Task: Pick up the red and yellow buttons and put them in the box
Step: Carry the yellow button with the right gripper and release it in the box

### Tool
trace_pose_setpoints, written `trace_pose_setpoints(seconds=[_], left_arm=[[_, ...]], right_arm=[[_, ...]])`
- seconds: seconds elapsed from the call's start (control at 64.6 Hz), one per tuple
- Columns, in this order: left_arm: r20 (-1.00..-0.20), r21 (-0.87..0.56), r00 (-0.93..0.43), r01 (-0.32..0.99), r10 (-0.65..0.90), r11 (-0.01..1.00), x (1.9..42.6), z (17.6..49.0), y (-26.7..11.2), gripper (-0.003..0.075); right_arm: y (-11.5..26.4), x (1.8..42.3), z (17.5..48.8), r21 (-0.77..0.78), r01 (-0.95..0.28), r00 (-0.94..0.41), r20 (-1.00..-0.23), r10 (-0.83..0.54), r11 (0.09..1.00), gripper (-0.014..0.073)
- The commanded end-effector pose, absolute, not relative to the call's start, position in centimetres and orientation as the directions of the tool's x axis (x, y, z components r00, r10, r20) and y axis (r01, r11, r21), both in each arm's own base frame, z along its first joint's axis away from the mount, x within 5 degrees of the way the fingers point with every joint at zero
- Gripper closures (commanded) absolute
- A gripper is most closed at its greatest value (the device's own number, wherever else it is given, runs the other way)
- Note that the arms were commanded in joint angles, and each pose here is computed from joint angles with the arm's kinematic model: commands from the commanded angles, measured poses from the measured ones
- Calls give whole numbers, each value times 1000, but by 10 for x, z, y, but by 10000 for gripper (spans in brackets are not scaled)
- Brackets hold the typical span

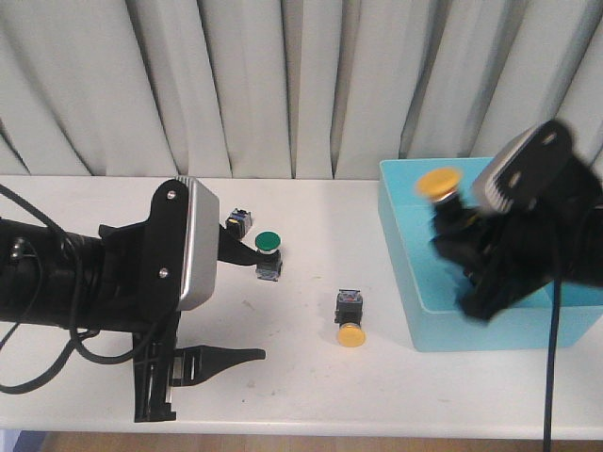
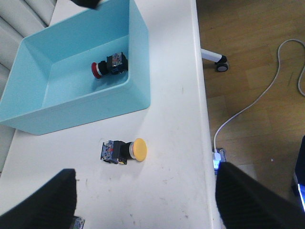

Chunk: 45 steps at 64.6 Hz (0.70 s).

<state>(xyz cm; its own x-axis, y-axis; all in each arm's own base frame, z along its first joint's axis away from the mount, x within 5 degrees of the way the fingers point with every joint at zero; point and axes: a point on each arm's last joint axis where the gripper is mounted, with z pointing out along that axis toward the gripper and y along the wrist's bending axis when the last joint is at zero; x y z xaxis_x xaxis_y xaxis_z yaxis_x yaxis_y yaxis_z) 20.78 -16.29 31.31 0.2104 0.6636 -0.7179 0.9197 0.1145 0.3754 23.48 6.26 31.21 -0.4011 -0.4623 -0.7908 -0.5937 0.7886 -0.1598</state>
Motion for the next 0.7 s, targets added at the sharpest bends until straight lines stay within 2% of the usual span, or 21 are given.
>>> trace_pose_setpoints(seconds=[0.0,0.155,0.248,0.309,0.402,0.681], left_arm=[[-757,388,205,905,620,175,208,329,-164,137],[-757,387,205,905,620,174,208,329,-164,137],[-757,386,205,906,620,172,208,329,-164,137],[-758,384,204,907,619,171,208,329,-164,137],[-758,383,204,908,619,169,207,328,-164,137],[-758,383,204,908,619,169,207,328,-164,137]], right_arm=[[36,260,330,-21,-391,-527,-815,-242,920,365],[10,305,314,132,-235,-753,-651,-94,963,365],[4,336,296,168,-165,-831,-554,-46,972,361],[3,355,287,165,-149,-856,-515,-44,975,361],[0,383,267,173,-120,-887,-460,-28,978,356],[-3,454,222,133,-144,-913,-400,-80,981,351]])
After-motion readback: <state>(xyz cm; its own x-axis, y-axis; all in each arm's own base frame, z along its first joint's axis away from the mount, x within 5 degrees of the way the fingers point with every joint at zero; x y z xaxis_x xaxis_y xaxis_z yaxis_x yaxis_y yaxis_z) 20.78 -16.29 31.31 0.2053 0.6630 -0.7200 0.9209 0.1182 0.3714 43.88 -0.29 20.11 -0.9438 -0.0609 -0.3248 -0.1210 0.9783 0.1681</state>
